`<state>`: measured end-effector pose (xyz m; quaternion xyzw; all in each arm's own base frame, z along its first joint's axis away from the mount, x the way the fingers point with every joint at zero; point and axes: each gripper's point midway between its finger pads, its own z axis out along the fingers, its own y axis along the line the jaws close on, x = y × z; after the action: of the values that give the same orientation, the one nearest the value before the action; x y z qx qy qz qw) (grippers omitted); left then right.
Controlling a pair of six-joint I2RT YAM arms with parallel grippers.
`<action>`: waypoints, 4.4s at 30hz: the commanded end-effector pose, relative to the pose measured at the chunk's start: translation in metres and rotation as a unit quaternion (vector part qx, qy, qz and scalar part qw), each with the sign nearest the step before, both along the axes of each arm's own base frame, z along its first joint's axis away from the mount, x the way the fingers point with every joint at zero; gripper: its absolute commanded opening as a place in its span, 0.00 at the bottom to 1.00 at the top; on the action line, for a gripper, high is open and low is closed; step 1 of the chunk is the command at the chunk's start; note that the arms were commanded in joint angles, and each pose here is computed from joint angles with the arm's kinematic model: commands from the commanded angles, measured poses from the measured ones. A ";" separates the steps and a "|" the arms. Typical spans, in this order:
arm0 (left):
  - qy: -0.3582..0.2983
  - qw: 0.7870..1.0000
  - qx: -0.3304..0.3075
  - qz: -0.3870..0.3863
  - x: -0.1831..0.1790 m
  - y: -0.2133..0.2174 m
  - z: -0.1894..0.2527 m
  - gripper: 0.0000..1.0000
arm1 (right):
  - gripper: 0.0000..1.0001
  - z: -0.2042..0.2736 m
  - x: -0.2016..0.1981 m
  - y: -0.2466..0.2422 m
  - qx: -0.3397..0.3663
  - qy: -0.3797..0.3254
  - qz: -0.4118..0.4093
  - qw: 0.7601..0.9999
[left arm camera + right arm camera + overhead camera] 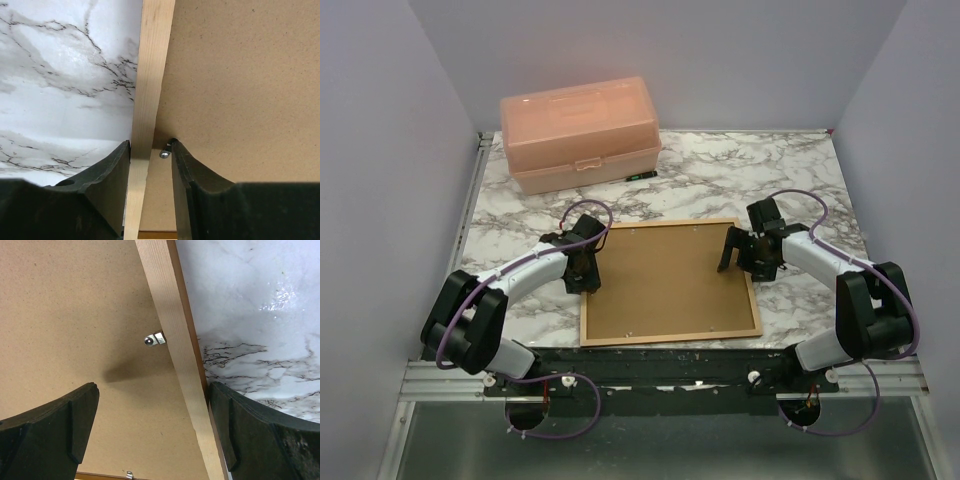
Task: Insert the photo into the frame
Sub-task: Install the photo frame at the center of the board, then move the photo frame to the center of the board, then turn over the photo frame at the center of the board.
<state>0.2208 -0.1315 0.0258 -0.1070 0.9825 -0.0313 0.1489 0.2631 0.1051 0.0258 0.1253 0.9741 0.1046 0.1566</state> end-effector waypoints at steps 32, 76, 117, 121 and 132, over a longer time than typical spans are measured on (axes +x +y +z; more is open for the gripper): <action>-0.046 0.998 -0.038 -0.005 0.002 -0.006 0.014 0.00 | 1.00 -0.006 -0.014 0.013 0.039 0.022 0.010 0.999; -0.016 0.975 -0.218 -0.028 -0.035 -0.040 0.028 0.85 | 1.00 0.017 -0.051 0.064 0.213 0.062 -0.020 0.975; -0.221 0.955 -0.195 -0.023 -0.011 0.009 0.142 0.99 | 1.00 -0.026 -0.111 0.045 0.080 0.123 0.016 0.989; -0.238 0.943 -0.228 -0.053 -0.016 -0.004 0.147 0.98 | 0.94 -0.026 -0.121 0.048 0.062 0.126 0.024 0.990; -0.242 0.928 -0.252 -0.132 -0.030 -0.039 0.149 0.98 | 0.58 -0.040 -0.147 0.041 0.032 0.143 0.032 0.989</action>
<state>0.1906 -0.1535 0.1589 -0.0437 0.8961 -0.3002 0.3239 0.1622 0.1827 0.0225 0.1029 0.9685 0.2136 0.0758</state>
